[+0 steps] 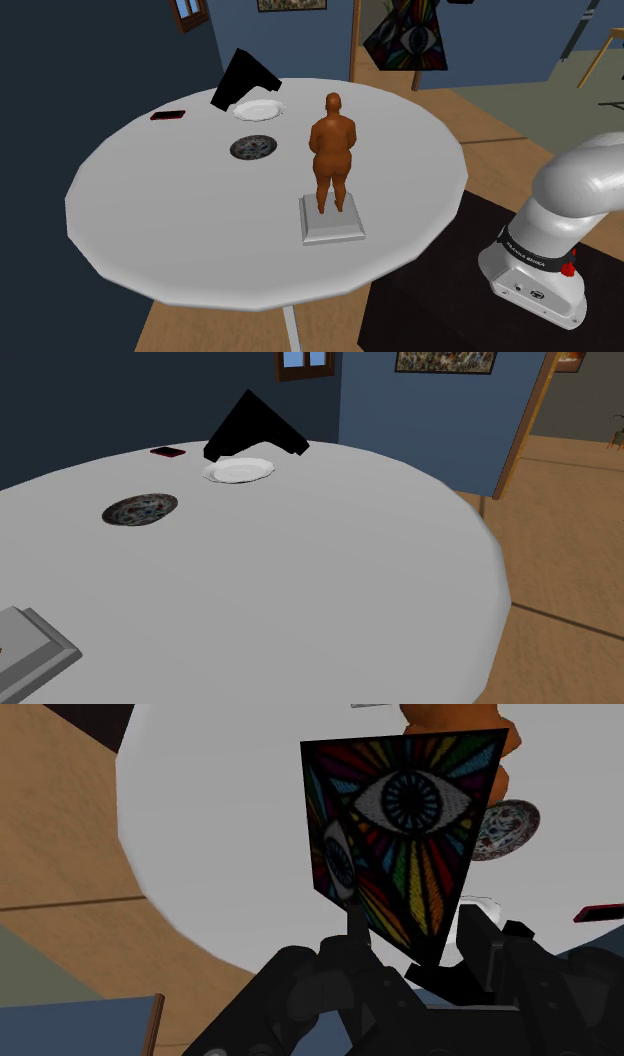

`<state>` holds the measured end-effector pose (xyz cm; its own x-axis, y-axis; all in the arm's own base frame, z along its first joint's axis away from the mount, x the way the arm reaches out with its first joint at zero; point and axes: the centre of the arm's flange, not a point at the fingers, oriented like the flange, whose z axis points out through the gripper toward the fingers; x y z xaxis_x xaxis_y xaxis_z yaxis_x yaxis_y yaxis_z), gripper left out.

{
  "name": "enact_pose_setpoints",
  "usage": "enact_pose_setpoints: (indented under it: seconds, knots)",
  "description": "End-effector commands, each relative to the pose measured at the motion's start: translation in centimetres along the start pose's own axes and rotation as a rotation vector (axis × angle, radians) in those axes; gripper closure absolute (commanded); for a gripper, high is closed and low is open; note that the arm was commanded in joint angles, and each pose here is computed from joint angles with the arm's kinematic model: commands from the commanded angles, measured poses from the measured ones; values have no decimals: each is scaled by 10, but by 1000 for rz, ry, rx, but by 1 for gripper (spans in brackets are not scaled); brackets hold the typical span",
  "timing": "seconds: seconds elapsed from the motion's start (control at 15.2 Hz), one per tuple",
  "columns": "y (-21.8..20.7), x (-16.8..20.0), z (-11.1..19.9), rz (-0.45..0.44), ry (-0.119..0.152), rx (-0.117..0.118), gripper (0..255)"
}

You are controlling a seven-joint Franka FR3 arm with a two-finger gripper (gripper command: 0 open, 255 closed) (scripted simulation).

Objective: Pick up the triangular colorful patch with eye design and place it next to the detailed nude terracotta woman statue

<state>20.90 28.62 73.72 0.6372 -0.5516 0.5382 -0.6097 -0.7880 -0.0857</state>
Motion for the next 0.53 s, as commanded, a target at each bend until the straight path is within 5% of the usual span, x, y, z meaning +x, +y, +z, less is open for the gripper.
enact_pose_setpoints:
  seconds: [0.0,0.26,0.46]
  knots:
    - [-8,-24,-16,0,0,-1,255]
    - [-18,-71,-45,0,0,-1,255]
    - [-17,-79,-32,0,0,-1,255]
